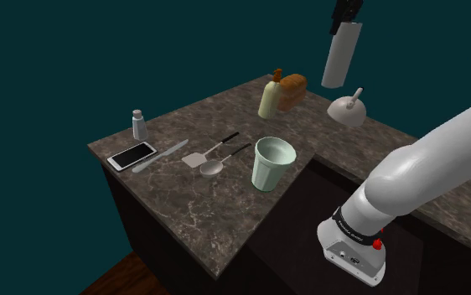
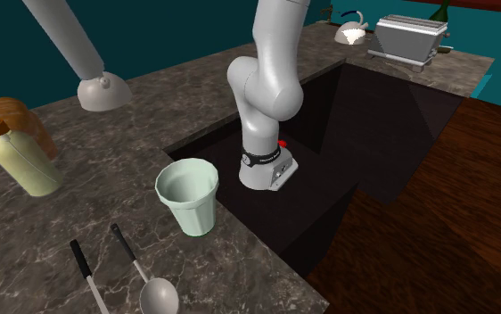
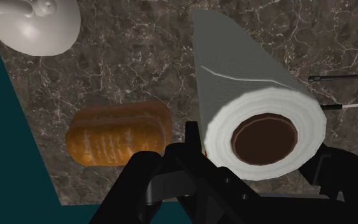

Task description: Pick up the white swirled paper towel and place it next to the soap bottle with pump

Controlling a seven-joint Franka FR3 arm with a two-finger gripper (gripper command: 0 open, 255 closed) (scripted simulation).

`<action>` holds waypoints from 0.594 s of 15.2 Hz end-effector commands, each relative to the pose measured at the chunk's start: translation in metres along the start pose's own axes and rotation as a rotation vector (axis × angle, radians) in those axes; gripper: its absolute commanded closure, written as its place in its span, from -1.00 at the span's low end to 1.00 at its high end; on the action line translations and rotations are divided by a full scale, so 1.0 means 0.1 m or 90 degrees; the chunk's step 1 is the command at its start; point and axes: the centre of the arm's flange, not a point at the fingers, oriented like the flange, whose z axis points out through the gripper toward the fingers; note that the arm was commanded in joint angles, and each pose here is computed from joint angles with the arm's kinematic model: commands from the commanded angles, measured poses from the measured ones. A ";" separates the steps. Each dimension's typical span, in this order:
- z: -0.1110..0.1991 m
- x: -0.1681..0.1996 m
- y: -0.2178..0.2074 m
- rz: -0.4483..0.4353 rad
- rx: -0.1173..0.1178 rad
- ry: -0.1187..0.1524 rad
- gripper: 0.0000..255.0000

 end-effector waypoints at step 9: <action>0.53 -0.02 -0.03 0.000 0.000 0.000 1.00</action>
